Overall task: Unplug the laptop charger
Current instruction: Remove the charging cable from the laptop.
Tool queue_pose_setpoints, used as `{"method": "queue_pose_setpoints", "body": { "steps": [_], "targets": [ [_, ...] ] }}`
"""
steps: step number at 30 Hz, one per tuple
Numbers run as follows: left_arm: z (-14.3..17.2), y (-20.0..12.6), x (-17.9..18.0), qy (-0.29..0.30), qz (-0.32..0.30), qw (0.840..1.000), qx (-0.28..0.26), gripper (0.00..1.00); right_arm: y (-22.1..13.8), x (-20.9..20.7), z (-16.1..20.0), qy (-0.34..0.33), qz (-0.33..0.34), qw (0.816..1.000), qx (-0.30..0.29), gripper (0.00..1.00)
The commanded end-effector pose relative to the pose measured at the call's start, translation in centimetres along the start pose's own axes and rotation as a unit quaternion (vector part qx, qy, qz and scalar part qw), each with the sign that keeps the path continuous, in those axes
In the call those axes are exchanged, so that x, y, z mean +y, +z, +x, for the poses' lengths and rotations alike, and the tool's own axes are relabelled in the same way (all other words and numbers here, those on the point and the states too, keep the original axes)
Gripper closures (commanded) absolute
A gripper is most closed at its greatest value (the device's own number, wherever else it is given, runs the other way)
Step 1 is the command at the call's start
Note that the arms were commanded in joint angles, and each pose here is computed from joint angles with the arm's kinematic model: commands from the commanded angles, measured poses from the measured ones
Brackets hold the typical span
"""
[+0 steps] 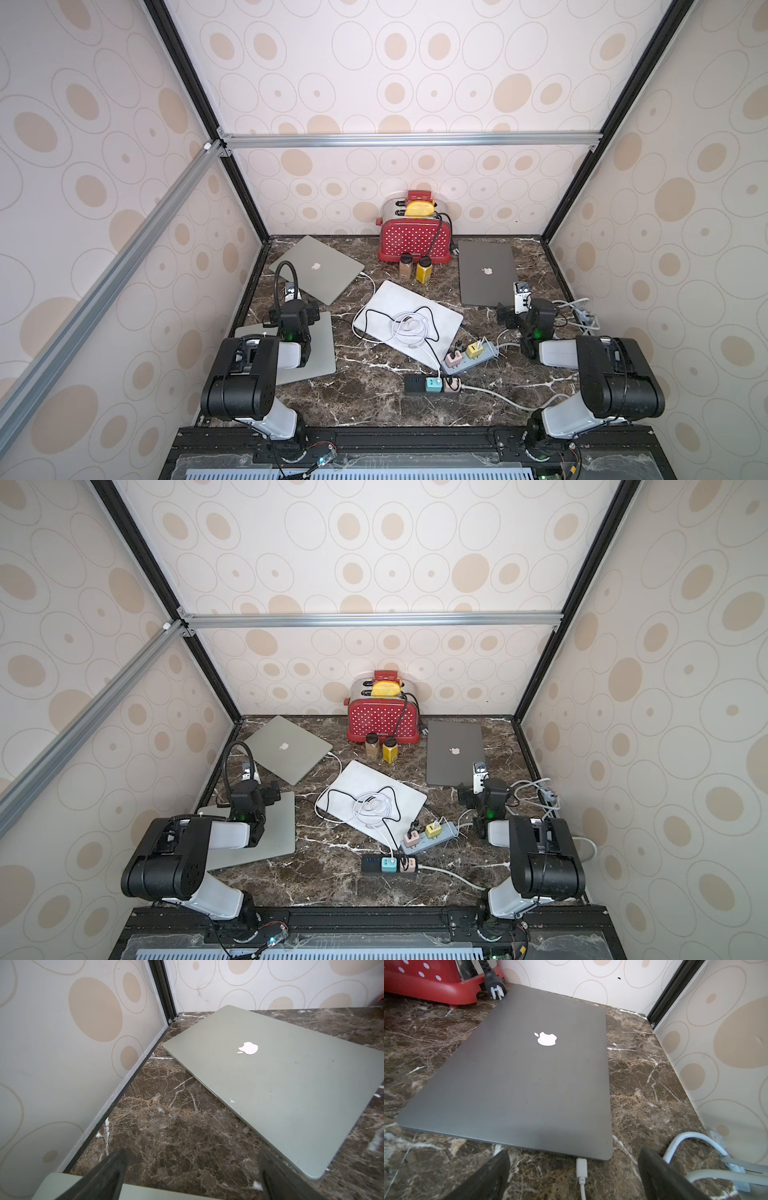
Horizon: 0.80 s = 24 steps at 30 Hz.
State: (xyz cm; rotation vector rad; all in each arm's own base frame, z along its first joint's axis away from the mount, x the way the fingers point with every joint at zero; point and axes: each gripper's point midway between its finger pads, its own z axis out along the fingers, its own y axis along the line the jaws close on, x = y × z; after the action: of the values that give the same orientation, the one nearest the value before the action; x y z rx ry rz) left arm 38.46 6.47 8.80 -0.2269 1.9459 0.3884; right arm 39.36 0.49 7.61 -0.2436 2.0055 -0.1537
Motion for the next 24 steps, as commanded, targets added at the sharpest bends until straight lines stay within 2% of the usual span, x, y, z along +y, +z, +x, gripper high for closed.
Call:
{"method": "queue_pose_setpoints", "body": {
  "steps": [1,22,24],
  "targets": [
    [-1.5,0.0,-0.1,-0.011,0.001,1.000,-0.021,0.01,0.2,-0.3,-0.6,0.006,-0.003,1.000,-0.006,0.00],
    [-1.4,0.0,-0.1,-0.012,0.001,1.000,-0.020,0.01,0.2,-0.3,-0.6,0.008,-0.009,1.000,-0.007,0.00],
    [-2.5,0.0,0.4,-0.016,-0.014,1.000,-0.020,0.01,0.0,-0.3,-0.7,0.006,-0.005,1.000,-0.011,0.00]
  ]
}}
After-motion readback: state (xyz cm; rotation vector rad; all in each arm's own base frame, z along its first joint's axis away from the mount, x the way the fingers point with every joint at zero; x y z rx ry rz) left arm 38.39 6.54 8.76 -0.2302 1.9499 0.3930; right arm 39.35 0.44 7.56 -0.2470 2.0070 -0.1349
